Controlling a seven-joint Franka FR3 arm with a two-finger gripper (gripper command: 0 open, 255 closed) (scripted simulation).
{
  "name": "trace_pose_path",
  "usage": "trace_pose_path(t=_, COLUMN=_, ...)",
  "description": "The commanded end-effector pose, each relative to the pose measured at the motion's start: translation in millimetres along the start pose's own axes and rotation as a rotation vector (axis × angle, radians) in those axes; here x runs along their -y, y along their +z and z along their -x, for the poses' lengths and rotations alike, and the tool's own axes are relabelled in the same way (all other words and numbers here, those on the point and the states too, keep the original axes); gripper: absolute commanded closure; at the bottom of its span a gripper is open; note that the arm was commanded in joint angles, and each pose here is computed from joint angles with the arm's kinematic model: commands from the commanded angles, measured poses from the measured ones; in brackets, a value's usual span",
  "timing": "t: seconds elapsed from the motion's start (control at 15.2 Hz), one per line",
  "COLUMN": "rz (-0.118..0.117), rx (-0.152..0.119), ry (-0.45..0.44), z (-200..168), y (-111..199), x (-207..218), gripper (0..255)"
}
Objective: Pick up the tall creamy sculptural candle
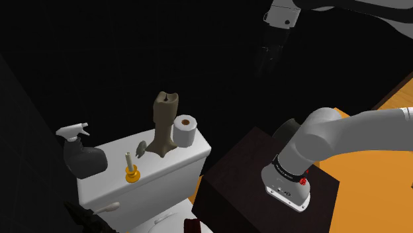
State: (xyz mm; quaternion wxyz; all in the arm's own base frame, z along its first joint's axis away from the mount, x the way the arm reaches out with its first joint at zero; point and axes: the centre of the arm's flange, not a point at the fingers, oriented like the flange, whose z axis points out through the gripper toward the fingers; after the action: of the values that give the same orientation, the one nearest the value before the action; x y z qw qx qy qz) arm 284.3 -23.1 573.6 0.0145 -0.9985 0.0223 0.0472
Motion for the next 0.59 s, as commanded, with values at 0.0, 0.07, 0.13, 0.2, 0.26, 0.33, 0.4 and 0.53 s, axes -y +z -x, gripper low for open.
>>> trace_pose_path(t=0.0, rz=0.0, rx=0.0, ry=0.0, z=0.0, y=0.0, x=0.0, gripper=0)
trace_pose_path(t=0.07, rz=0.0, rx=-0.011, ry=-0.029, z=-7.8, y=4.0, x=8.2, gripper=0)
trace_pose_path(t=0.13, rz=-0.001, rx=-0.022, ry=-0.058, z=-15.4, y=7.9, x=16.7, gripper=0)
trace_pose_path(t=0.2, rz=-0.001, rx=-0.033, ry=-0.087, z=-22.7, y=11.7, x=25.3, gripper=0)
trace_pose_path(t=0.26, rz=-0.002, rx=-0.043, ry=-0.116, z=-29.9, y=15.4, x=34.2, gripper=0)
trace_pose_path(t=0.33, rz=-0.002, rx=-0.054, ry=-0.144, z=-36.8, y=19.1, x=43.2, gripper=0)
trace_pose_path(t=0.4, rz=-0.003, rx=-0.065, ry=-0.173, z=-43.5, y=22.7, x=52.5, gripper=0)
trace_pose_path(t=0.53, rz=-0.004, rx=-0.087, ry=-0.231, z=-56.3, y=29.6, x=71.6, gripper=0)
